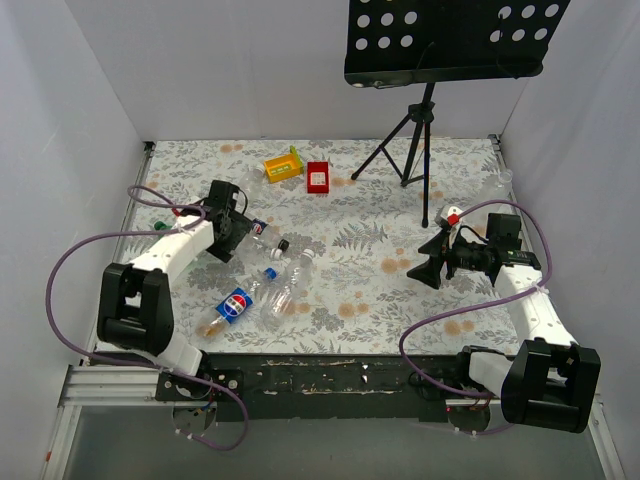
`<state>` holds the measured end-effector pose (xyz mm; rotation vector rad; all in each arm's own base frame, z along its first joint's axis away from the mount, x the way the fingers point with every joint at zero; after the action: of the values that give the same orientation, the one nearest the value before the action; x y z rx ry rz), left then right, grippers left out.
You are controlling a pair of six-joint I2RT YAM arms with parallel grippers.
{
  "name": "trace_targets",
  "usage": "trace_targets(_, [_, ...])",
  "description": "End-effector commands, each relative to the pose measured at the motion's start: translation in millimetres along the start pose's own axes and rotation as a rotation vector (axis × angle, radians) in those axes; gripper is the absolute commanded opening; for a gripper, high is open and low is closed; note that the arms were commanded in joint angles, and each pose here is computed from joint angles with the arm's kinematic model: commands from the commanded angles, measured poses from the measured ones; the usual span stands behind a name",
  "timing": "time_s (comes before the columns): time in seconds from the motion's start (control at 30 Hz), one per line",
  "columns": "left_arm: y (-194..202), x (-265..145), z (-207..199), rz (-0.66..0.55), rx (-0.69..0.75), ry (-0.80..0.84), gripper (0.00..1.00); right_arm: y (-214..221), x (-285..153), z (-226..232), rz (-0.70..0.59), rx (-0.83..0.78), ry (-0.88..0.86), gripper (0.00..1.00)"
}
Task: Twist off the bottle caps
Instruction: Pick up the plastic bottle at the center of the board, then unscrew the bottle cap from the plastic bottle.
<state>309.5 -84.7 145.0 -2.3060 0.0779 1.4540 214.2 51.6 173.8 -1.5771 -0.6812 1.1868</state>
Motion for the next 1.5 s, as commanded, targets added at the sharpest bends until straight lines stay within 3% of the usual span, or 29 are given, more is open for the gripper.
trace_targets(0.0, [-10, -35, -13, 0.015, -0.041, 0.127, 0.33, -8, -2, -4, -0.015, -0.03, -0.001, 0.86])
trace_targets(0.77, [-6, -122, -13, 0.204, -0.042, 0.412, 0.29, -5, 0, 3, -0.036, -0.041, -0.062, 0.86])
trace_targets(1.47, [64, -166, -30, 0.381, 0.091, 0.58, 0.29, -50, -7, 14, -0.036, -0.134, -0.18, 0.86])
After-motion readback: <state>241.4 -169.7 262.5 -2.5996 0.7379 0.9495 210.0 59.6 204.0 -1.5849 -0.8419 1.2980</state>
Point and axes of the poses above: each gripper's point midway between its finger pads, its own x axis out along the fingers, its own z axis along the line the jaws close on, y = z × x, the point moved 8 cm from there along -x, back along the fingers, and after that the axes turned 11 degrees about -x, right-handed, at the moved point
